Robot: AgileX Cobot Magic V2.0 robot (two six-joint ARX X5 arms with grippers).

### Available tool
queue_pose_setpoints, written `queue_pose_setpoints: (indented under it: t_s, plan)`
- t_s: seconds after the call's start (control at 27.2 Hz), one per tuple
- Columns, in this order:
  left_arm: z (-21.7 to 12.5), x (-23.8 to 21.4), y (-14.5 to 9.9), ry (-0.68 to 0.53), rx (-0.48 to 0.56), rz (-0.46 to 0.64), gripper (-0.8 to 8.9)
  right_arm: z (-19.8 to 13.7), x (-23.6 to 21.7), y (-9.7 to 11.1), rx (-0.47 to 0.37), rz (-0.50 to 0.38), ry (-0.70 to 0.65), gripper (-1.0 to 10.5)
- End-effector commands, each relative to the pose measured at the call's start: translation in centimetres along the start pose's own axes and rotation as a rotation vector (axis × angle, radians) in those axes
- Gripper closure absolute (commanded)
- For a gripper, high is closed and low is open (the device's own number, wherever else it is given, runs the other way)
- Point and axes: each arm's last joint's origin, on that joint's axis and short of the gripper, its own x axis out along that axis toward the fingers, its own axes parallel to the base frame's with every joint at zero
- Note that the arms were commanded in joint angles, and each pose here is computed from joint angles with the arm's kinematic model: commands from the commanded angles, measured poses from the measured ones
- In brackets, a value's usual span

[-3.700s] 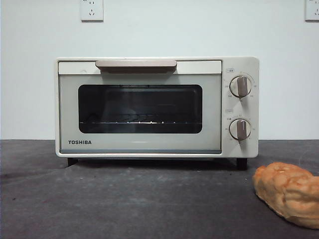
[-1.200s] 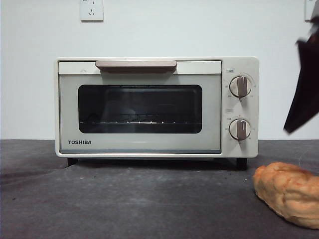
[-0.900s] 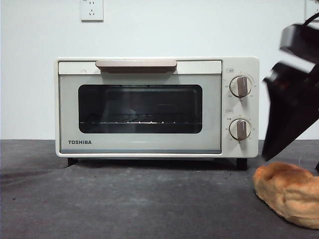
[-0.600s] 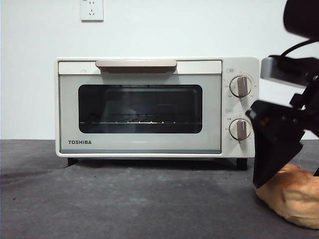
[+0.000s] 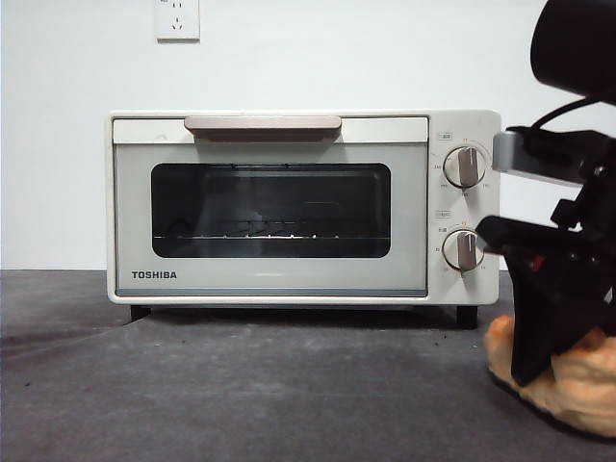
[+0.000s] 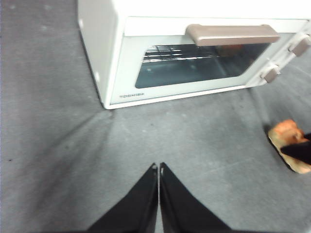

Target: The left arm flap open the oven, the right arm pick bread and place it into oven, the left arm flap close the oven

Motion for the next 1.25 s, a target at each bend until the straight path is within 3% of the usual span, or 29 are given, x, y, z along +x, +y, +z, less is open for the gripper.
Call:
queue_pose_setpoints:
  t_s: [0.04,0.37,0.51,0.92,1.25]
  plan:
    - [0.8,-0.1,-0.4,-0.037,-0.007,-0.025,8.02,1.2,-1.6,0.8,-0.005,0.042,-0.067,7.3]
    - [4.6,4.0,-1.8,-0.115,-0.004,-0.187,8.01,3.7,-11.0,1.8,-0.045,0.146,-0.261,7.3]
    - [6.8,6.4,-2.9,-0.121,0.028,-0.196,8.01,4.0,-13.7,1.9,-0.043,0.177,-0.326,7.3]
    - [10.8,13.0,-5.7,-0.057,0.129,-0.201,8.01,3.6,-16.7,1.6,-0.048,0.214,-0.407,7.3]
    - [11.0,16.7,-7.0,-0.006,0.190,-0.172,8.01,3.2,-17.5,1.3,-0.048,0.225,-0.432,7.3]
